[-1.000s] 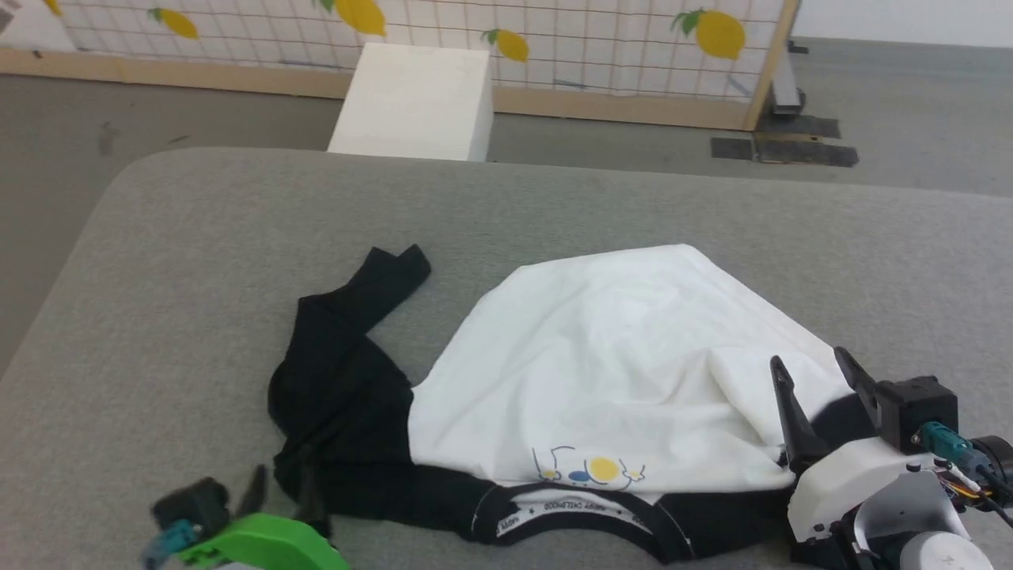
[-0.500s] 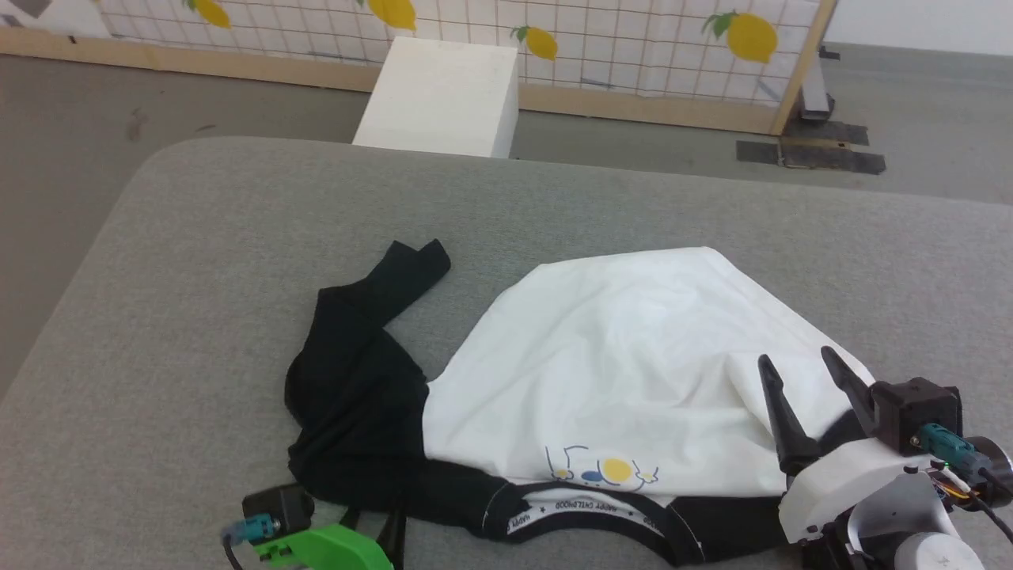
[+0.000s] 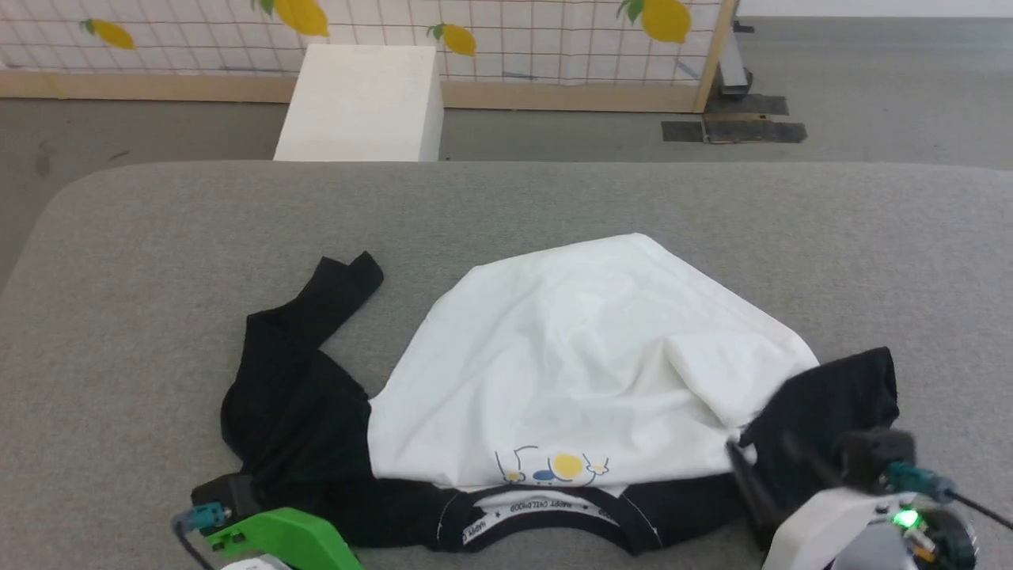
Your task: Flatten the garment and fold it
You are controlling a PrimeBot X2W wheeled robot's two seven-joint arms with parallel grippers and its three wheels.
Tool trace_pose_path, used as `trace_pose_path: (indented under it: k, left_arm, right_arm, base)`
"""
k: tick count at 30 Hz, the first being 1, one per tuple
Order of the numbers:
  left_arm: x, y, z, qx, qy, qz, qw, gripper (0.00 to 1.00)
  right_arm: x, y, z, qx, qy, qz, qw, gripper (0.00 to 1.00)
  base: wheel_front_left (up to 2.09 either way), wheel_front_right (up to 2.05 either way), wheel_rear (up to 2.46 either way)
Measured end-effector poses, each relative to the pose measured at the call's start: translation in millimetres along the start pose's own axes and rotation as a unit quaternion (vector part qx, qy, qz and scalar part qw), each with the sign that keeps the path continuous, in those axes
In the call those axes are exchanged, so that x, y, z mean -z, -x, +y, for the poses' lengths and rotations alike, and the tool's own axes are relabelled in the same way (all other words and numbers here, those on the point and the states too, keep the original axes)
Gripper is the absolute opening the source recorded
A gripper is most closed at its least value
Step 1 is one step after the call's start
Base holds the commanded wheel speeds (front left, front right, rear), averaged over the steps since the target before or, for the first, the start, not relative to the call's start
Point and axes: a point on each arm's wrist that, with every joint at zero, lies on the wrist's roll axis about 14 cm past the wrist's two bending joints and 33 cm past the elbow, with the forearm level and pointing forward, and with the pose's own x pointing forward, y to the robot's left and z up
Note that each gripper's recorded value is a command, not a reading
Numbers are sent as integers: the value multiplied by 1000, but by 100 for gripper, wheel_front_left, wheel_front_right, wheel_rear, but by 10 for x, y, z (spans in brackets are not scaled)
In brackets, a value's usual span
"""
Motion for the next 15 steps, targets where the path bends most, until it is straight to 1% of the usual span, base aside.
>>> trace_pose_path:
  k: [3,7,10,15]
  left_arm:
    - [-5,6,20,-1,-4,0,1000,0]
    - [-89,19,83,-13,5,-20,1000,0]
    - [-161,23,151,-23,6,-33,999,0]
    - [-210,37,231,-34,8,-44,998,0]
  right_arm:
    - [363,160,9,-1,-39,80,996,100]
    - [636,314,4,-5,-100,139,985,100]
    - [728,331,75,-17,-116,158,981,100]
    - [861,296,313,-52,-142,176,973,100]
  base:
    - [0,0,0]
    - [0,0,0]
    - [0,0,0]
    - [0,0,0]
